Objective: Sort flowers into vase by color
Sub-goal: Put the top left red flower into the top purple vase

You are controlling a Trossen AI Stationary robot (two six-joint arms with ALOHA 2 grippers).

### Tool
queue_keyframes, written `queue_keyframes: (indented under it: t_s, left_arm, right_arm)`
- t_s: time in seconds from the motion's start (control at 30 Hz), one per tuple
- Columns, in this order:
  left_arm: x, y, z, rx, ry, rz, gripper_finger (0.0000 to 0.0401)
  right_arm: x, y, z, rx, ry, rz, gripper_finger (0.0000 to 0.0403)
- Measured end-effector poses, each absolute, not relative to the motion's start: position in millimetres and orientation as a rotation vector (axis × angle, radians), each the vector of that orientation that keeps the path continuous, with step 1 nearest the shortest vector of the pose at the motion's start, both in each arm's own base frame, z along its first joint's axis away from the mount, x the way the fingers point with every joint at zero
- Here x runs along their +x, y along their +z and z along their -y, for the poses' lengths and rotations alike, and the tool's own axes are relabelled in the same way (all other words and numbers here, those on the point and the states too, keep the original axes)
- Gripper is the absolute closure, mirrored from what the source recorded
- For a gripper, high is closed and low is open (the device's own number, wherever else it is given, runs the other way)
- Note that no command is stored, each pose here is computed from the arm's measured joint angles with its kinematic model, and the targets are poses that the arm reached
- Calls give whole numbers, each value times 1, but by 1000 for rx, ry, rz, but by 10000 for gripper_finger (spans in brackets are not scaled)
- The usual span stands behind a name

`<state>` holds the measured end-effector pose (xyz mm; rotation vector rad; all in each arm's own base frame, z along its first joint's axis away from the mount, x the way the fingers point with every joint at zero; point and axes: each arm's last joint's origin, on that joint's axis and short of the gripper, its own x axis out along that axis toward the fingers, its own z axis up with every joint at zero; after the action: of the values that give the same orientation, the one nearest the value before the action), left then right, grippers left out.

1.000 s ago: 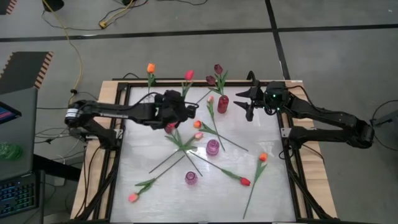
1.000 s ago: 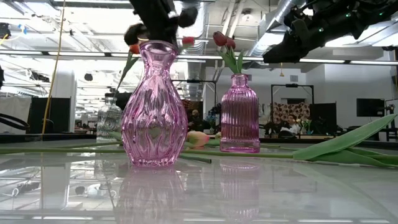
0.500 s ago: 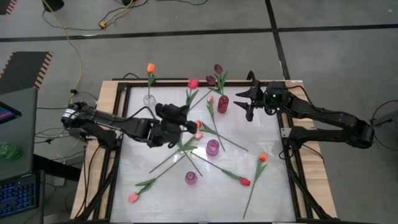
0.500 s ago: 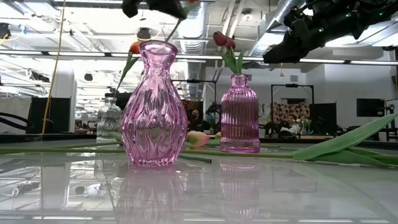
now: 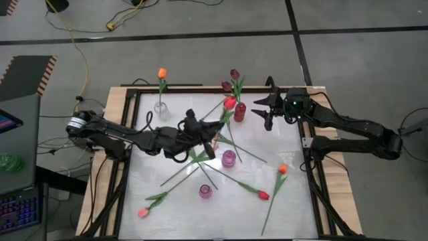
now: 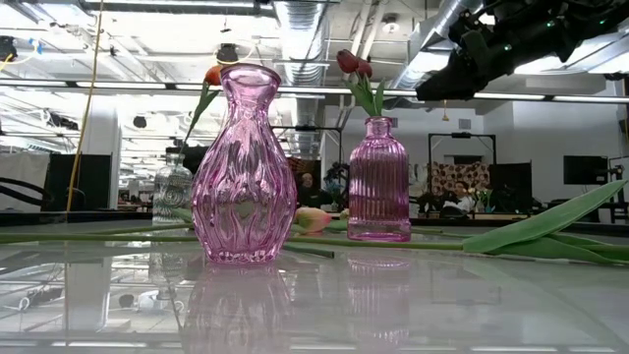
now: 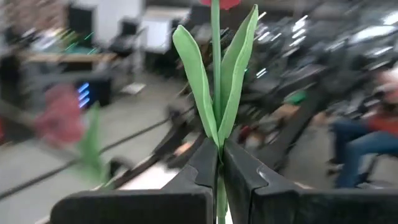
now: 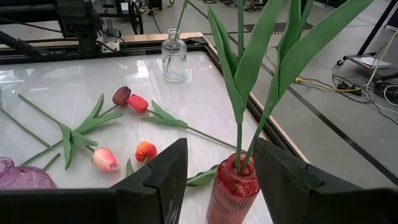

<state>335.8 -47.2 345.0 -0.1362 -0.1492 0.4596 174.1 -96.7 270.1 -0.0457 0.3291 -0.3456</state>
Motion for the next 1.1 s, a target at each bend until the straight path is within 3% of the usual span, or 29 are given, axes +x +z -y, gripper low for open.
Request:
queue_keyframes:
  t_s: [0.23,0.53,1.1]
  left_arm:
    - [333,344,33,-83,267,322,401]
    - [356,321,25,-71,172,417,401]
    - [369,301,20,-62,190,395,401]
  right_arm:
    - [174,269,96,-39,-344,-345,196]
    - [174,269,97,-40,-345,-343,196]
    - [174,269,97,-41,-345,-342,196]
